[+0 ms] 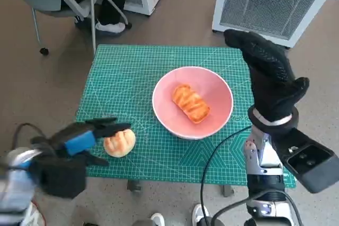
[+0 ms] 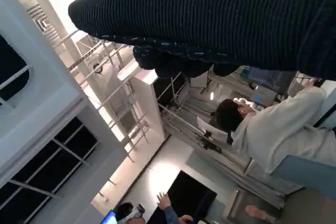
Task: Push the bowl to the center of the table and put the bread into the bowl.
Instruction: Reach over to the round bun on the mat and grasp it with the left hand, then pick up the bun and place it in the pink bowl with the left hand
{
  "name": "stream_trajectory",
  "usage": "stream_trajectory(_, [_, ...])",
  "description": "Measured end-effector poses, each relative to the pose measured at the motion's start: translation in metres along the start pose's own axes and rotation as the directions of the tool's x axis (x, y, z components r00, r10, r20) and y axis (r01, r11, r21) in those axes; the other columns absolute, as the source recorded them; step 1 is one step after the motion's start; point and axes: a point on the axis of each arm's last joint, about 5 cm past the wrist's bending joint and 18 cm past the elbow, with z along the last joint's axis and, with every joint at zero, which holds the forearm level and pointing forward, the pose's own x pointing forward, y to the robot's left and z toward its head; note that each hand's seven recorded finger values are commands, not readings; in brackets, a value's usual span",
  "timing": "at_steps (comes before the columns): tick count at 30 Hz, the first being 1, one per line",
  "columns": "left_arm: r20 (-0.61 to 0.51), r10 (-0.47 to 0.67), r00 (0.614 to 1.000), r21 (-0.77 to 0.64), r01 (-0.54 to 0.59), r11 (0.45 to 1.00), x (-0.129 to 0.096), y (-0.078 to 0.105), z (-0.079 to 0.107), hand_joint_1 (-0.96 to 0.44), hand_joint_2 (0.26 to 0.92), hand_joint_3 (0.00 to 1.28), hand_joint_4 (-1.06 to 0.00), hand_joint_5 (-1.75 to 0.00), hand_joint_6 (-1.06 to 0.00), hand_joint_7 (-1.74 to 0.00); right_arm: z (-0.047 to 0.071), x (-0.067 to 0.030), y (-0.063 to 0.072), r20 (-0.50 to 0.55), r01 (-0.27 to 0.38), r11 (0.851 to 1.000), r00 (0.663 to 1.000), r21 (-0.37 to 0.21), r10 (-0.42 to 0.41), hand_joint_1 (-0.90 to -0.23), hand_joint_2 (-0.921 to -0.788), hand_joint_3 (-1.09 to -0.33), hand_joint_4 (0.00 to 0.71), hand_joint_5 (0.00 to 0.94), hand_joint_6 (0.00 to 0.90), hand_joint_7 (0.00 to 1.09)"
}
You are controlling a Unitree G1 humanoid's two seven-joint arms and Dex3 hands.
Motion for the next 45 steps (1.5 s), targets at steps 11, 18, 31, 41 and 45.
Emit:
stream_trajectory(11, [-0.004,0.139,0.99,0.039,-0.139,0.99,0.031,-0.023,-0.01,-0.05,0.917,0.18,-0.54,-1.14,-0.53,-1.16,0.001,0.001,-0.003,-0.006,-0.008,1.0,1.0,-0.003,0.008,-0.539,-0.921,-0.85,-0.001,0.455,-0.001,0.65])
stream_trajectory(18, [-0.007,0.17,0.985,0.049,-0.17,0.984,0.03,-0.016,-0.012,0.0,0.92,0.18,-0.48,-1.4,-0.59,-1.18,0.004,0.0033,-0.003,0.006,-0.012,1.0,1.0,-0.005,0.012,-0.537,-0.921,-0.859,-0.001,0.45,-0.001,0.65])
stream_trajectory(31, [0.191,0.505,0.842,0.025,-0.518,0.855,-0.014,0.05,0.028,0.0,0.92,0.12,-0.56,-1.27,-0.63,-1.2,0.007,0.004,-0.005,0.012,0.001,1.0,1.0,-0.022,-0.001,-0.547,-0.921,-0.853,-0.001,0.449,-0.001,0.65])
stream_trajectory(41, [0.466,0.694,0.549,-0.05,-0.767,0.64,-0.02,0.086,0.074,0.0,0.92,0.1,-0.58,-1.23,-0.65,-1.19,0.006,0.0031,-0.005,0.01,0.009,1.0,1.0,-0.029,-0.009,-0.546,-0.921,-0.85,-0.001,0.453,-0.001,0.66])
stream_trajectory(45, [0.53,0.655,0.539,-0.031,-0.76,0.65,-0.012,0.09,0.089,0.0,0.921,0.1,-0.58,-1.24,-0.66,-1.18,0.005,0.0022,-0.005,0.007,0.012,0.999,1.0,-0.03,-0.011,-0.545,-0.921,-0.854,-0.001,0.454,-0.001,0.66])
